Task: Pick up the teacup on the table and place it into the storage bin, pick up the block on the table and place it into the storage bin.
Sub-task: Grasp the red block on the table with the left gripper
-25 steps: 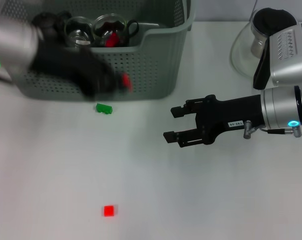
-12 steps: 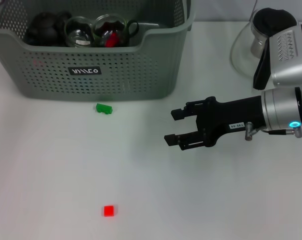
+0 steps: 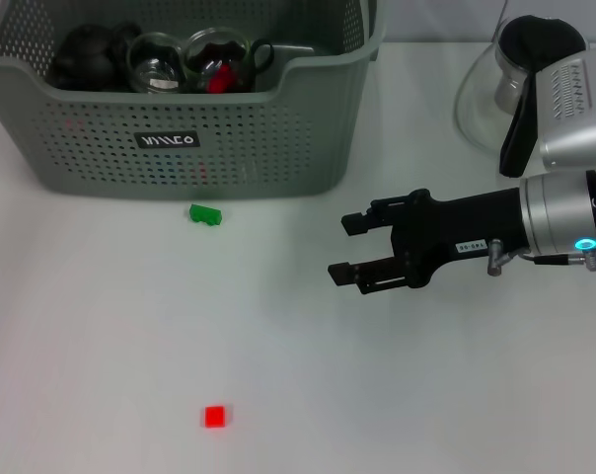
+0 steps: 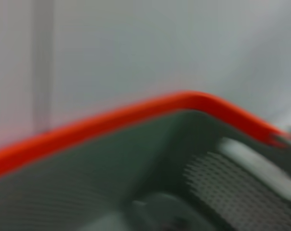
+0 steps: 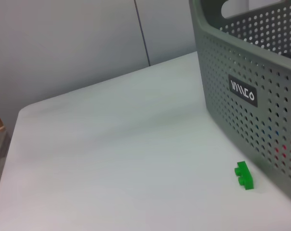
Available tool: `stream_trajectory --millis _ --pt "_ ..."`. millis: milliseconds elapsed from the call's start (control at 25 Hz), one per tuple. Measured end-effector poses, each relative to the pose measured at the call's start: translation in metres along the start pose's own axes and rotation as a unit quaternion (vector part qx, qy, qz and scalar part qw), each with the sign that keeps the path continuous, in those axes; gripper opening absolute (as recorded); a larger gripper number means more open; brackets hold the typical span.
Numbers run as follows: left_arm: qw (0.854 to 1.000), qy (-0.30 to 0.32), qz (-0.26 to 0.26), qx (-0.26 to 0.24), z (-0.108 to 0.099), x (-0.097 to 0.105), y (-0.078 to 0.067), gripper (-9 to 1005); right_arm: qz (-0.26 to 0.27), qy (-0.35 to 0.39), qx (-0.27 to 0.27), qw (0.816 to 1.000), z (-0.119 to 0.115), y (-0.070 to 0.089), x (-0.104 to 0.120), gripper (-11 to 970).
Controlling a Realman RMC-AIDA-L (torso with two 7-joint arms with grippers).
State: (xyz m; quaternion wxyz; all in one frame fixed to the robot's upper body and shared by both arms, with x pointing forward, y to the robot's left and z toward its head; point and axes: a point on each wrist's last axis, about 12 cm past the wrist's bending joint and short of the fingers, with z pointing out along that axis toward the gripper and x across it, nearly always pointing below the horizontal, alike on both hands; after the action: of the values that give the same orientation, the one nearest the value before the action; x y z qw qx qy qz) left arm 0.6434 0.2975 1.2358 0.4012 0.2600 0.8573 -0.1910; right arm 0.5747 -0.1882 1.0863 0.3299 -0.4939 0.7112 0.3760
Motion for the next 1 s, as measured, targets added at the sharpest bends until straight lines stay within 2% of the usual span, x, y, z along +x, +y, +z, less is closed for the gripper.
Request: stream_trajectory --millis 120,200,320,360,400,560,640,760,1000 --pt "0.994 0.036 0.054 0.092 -0.013 0.002 -0.023 389 0.001 0.0 0.002 1.0 -0.001 -0.001 0.0 766" --pt "0.976 0.071 0.111 0.176 -0.021 0.011 -0.045 468 0.002 -0.001 0.002 1.0 -0.001 -0.001 0.0 765" --pt "0.945 0.117 0.171 0.253 -0.024 0.03 -0.07 588 0.005 -0.001 0.005 1.0 -0.002 -0.001 0.001 765" --pt "0.935 0.137 0.186 0.269 -0.022 0.037 -0.077 698 0.007 -0.002 0.006 1.0 -0.002 -0.002 0.001 765" --pt "0.927 0.157 0.195 0.279 -0.019 0.044 -0.083 809 0.008 -0.002 0.007 1.0 -0.002 -0.002 0.002 765" --pt "0.89 0.233 0.236 0.313 -0.001 0.072 -0.108 912 0.018 -0.005 0.011 1.0 -0.003 -0.002 0.003 765" --pt "0.88 0.252 0.246 0.319 0.007 0.081 -0.116 963 0.02 -0.008 0.013 1.0 -0.003 -0.003 0.002 765" --pt "0.869 0.28 0.263 0.311 0.022 0.094 -0.13 959 0.021 -0.01 0.015 1.0 -0.003 -0.003 0.002 765" --pt "0.856 0.318 0.306 0.268 0.042 0.104 -0.15 951 0.017 -0.011 0.022 1.0 0.001 -0.005 -0.002 765"
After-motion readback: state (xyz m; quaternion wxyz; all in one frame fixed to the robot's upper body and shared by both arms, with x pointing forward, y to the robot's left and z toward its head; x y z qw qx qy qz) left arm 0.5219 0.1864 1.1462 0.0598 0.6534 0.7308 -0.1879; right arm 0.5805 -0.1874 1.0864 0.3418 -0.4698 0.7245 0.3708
